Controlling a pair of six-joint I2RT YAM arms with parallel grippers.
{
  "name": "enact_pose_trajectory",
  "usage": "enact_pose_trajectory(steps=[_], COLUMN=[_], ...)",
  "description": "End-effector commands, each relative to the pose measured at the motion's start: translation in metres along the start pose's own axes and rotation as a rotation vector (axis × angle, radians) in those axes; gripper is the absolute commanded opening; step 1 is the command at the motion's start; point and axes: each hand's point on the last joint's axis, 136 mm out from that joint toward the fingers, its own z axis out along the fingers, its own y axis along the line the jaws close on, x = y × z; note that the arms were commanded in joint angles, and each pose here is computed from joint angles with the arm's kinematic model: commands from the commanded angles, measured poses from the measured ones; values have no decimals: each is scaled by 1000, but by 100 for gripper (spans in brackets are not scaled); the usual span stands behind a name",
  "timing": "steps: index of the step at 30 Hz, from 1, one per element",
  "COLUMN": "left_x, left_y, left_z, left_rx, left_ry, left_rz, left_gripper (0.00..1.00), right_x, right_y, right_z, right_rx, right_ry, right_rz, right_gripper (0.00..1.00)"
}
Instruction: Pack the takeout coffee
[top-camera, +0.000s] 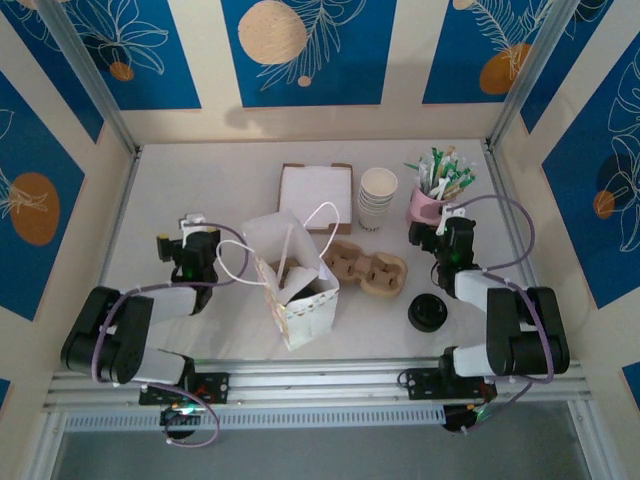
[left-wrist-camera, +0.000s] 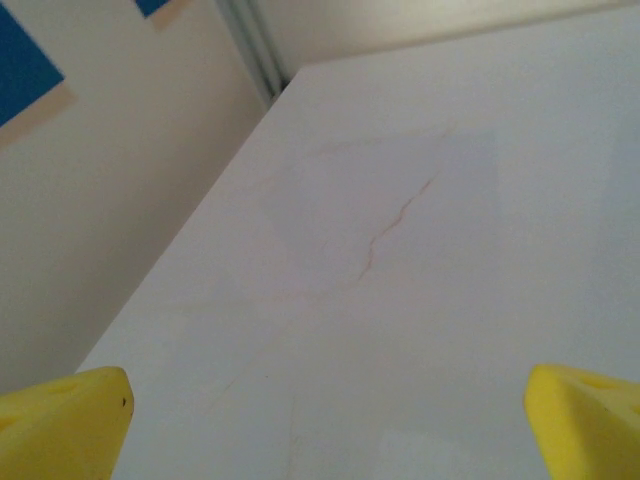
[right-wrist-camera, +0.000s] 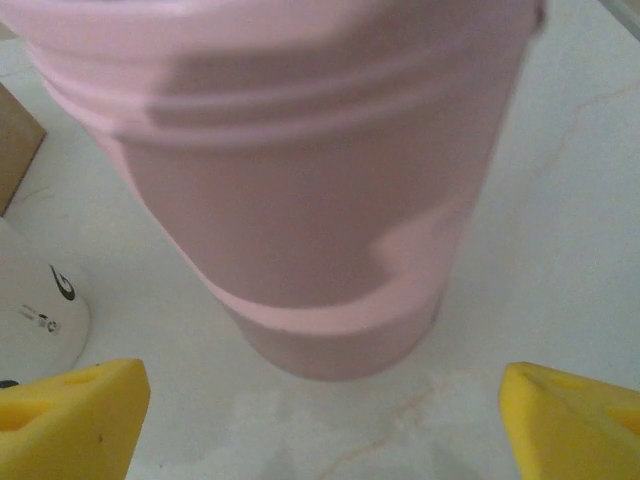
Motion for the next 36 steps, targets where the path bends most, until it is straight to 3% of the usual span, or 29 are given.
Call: enact_pose_trajectory(steps=[1, 6, 28, 36], left_x=[-16, -16, -8, 0], left_y=[-11, -30, -52, -59], left_z=[2, 5, 17, 3], left_rx=[62, 146, 355, 466], left_ry=[-127, -125, -30, -120], left_rz=[-48, 9, 0, -22], left_gripper=[100, 100, 100, 100], right_x=[-19, -17, -1, -1], right_y=[14, 15, 33, 34], right_z=[6, 5, 13, 13], right_rx=[-76, -95, -209, -210], right_ry=[-40, -89, -91, -90], right_rz=[-32, -22, -76, -77], right_gripper=[90, 91, 98, 100])
